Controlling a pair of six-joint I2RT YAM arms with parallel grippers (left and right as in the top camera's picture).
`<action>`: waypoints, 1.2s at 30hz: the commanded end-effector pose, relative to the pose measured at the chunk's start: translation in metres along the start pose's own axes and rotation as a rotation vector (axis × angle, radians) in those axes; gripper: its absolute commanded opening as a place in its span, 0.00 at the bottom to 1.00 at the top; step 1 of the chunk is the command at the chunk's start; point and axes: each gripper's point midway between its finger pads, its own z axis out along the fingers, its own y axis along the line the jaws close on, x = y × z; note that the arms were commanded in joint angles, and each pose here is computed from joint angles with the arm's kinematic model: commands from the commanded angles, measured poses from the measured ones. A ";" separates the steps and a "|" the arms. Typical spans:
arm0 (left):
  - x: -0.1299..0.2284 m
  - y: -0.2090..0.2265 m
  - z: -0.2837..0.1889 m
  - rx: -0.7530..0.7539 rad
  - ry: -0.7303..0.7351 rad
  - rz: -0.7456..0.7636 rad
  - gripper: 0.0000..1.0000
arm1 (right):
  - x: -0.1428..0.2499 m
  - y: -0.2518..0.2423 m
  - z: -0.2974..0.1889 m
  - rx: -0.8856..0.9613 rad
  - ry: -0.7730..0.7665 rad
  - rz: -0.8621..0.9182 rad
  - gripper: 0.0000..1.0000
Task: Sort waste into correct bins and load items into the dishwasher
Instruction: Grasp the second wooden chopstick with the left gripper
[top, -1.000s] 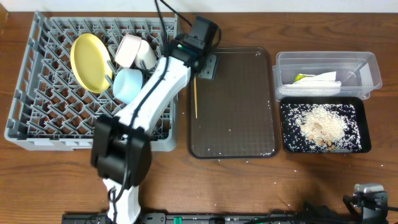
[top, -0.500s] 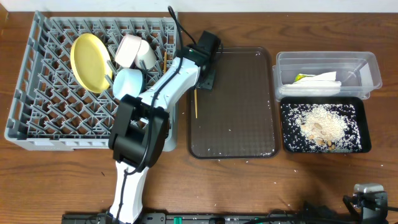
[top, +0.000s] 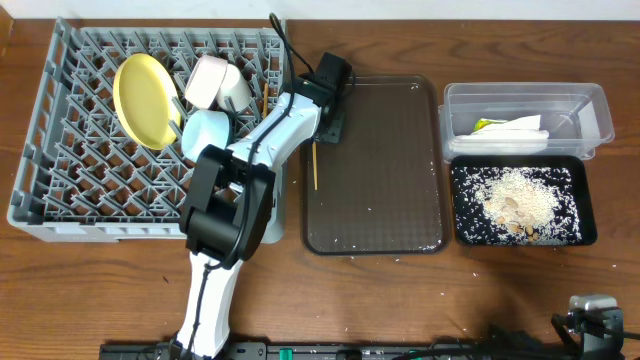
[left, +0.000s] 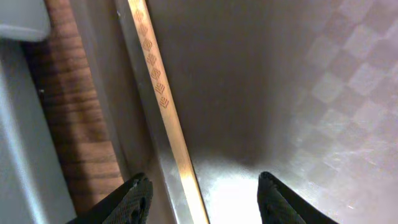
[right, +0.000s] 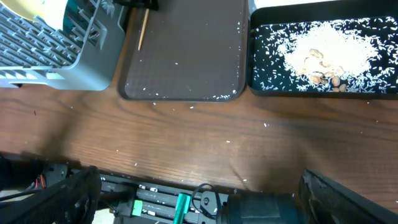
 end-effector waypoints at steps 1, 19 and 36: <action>0.015 0.000 0.021 0.006 0.058 -0.010 0.56 | 0.000 -0.002 0.000 0.015 -0.004 0.018 0.99; 0.015 -0.004 0.026 0.111 0.081 -0.046 0.29 | 0.000 -0.002 0.000 0.016 -0.001 0.018 0.99; 0.022 -0.002 0.029 0.113 0.098 -0.050 0.08 | 0.000 -0.002 0.000 0.016 -0.001 0.019 0.99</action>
